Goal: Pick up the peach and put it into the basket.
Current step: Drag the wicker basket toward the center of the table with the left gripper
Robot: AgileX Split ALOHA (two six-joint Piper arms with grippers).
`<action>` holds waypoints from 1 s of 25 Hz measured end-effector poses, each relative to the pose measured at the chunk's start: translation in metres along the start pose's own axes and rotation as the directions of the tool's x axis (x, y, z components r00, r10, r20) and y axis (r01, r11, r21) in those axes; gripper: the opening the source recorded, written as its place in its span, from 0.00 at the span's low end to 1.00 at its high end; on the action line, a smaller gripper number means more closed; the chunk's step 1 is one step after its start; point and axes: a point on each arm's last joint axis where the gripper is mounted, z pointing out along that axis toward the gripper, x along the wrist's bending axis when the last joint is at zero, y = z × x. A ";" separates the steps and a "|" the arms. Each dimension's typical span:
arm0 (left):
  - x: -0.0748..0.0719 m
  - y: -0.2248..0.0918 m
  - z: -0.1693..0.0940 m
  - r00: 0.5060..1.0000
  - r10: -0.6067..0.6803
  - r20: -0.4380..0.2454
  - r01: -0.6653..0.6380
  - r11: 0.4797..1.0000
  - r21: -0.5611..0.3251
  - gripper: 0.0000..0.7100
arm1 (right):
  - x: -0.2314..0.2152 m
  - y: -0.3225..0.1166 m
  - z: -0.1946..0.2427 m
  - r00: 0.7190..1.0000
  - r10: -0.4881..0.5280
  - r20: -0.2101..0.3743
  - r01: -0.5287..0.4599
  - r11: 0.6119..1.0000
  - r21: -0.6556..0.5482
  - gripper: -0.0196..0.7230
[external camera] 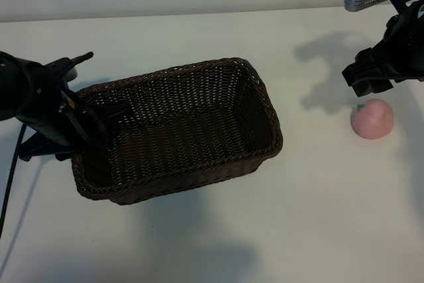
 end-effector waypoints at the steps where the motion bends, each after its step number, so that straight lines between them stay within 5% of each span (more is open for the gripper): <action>1: 0.000 0.000 -0.001 1.000 -0.004 0.007 0.004 1.000 0.000 0.59 | 0.000 0.000 0.000 1.000 0.000 0.000 0.000 1.000 0.000 0.82; 8: -0.002 0.000 -0.015 0.997 -0.024 0.072 0.025 1.000 -0.012 0.59 | 0.000 0.000 0.000 1.000 0.000 -0.001 0.000 1.000 0.000 0.82; 10: 0.000 0.001 -0.018 0.995 -0.032 0.094 0.033 0.999 -0.009 0.47 | 0.000 0.000 0.000 1.000 0.000 -0.001 0.000 1.000 0.000 0.82; 25: 0.000 0.011 -0.032 0.942 -0.017 0.334 0.020 1.000 -0.006 0.47 | 0.000 0.000 0.000 1.000 0.001 -0.001 -0.001 1.000 0.000 0.82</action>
